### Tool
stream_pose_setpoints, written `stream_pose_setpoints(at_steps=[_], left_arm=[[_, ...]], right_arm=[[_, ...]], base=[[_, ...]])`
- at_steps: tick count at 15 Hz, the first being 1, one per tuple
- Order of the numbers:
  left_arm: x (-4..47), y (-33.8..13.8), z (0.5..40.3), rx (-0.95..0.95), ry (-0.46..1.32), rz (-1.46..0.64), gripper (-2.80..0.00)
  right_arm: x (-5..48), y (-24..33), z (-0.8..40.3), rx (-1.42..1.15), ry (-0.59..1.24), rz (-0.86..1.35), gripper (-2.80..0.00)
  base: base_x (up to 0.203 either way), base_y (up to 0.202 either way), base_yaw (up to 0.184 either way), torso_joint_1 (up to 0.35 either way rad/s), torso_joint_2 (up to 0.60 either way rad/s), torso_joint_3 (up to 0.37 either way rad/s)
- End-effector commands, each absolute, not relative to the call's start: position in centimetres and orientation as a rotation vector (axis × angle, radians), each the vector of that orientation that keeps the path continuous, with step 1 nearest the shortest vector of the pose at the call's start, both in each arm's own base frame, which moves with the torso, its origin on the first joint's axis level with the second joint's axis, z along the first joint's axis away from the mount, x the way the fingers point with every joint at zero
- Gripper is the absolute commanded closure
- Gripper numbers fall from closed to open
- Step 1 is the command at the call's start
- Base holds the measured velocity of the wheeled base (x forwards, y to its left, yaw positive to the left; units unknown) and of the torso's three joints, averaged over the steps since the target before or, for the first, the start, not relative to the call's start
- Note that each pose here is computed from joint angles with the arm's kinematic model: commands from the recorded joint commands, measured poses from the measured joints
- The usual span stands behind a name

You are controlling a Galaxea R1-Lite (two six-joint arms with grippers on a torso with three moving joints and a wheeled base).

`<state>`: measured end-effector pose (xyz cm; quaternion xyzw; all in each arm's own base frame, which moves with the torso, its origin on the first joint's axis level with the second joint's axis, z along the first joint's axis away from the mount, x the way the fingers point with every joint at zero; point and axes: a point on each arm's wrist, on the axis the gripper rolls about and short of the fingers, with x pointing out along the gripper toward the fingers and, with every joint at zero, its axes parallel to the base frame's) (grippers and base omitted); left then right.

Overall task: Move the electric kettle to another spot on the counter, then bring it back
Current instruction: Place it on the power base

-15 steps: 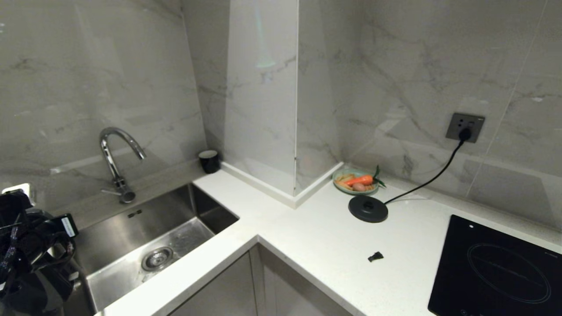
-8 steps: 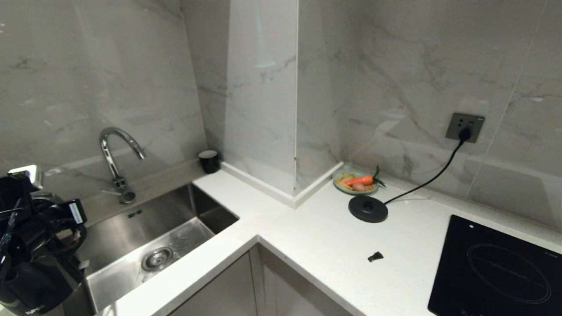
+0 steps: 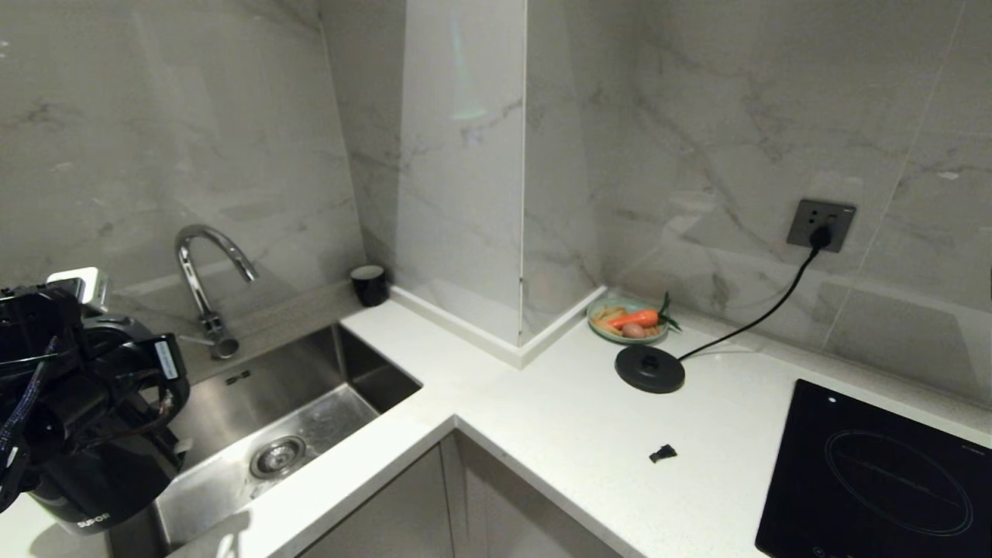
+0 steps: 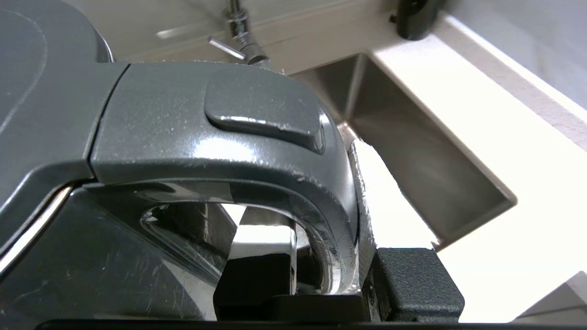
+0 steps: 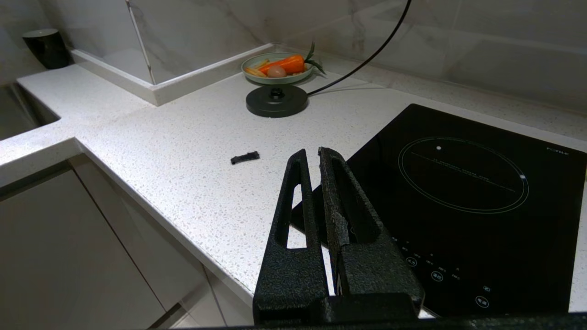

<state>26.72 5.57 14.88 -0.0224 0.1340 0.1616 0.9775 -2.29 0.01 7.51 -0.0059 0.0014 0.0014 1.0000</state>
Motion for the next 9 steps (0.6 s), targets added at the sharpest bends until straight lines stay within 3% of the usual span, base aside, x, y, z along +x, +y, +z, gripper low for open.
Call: stream_pose_setpoints(at_steps=[1,7,9], left_arm=[[26.3,4.8,15.7,-0.041,0.24,0.302,0.0],[26.2,3.7,15.8,-0.034,0.25,0.278,0.0],[26.1,3.6,15.7,-0.034,0.252,0.273,0.0]], right_arm=[[-2.3,0.0,7.5,-0.012,0.003,0.003,0.0],[-2.3,0.0,7.5,-0.012,0.003,0.005,0.0],[-2.3,0.0,7.5,-0.012,0.003,0.005,0.0]], base=[[0.0,0.0,0.0,0.0,0.0,0.0],[0.0,0.0,0.0,0.0,0.0,0.0],[0.007,0.011,-0.082,0.002,0.0,0.005]])
